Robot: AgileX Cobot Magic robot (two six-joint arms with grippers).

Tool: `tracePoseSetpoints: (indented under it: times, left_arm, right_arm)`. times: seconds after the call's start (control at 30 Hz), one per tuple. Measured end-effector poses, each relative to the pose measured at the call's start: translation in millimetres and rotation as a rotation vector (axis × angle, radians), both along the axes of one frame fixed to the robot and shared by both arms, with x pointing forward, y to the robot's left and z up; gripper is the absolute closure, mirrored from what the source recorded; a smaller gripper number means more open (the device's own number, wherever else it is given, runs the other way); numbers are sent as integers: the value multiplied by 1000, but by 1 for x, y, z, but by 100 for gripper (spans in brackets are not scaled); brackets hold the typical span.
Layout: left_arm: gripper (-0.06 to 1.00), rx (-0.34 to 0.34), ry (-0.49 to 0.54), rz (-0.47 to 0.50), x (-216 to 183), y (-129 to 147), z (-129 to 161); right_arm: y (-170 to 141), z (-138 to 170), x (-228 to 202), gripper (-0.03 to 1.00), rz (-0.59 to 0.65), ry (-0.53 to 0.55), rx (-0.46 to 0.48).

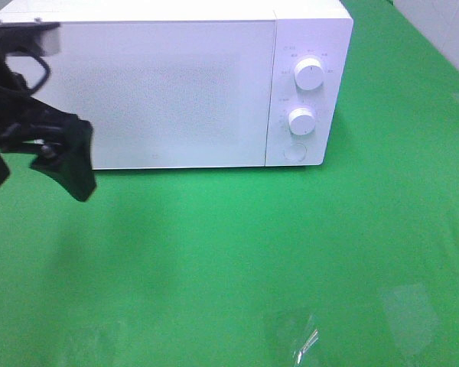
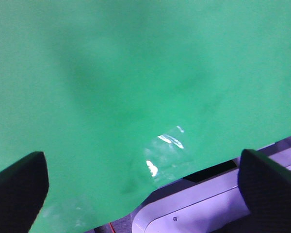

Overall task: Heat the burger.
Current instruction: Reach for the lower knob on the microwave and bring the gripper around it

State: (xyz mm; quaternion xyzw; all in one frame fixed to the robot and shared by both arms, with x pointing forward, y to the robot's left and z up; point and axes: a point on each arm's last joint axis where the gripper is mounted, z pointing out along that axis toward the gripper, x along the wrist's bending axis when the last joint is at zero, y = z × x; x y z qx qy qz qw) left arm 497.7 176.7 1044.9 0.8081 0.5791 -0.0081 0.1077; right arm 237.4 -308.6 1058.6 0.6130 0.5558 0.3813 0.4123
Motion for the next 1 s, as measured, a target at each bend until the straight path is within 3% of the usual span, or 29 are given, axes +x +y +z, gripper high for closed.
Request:
tracePoseSetpoints:
  times: [0.03, 0.1, 0.27, 0.3, 0.47, 0.87, 1.0]
  left_arm:
    - [-3, 0, 0, 0, 0, 0, 0]
    - [-3, 6, 9, 118, 4, 43, 11]
    - [-3, 8, 1, 195, 3, 70, 19]
    - [-3, 2, -24, 289, 1, 96, 28]
    - [-3, -28, -94, 424, -21, 127, 47]
    - [-3, -10, -137, 421, -87, 126, 40]
    - [-3, 18, -187, 393, -135, 125, 25]
  right_arm:
    - [0, 0, 0, 21, 0, 0, 0]
    - [0, 0, 0, 21, 0, 0, 0]
    - [0, 0, 0, 21, 0, 0, 0]
    - [0, 0, 0, 21, 0, 0, 0]
    - [0, 0, 0, 21, 0, 0, 0]
    - [0, 0, 0, 21, 0, 0, 0]
    - [0, 0, 0, 21, 0, 0, 0]
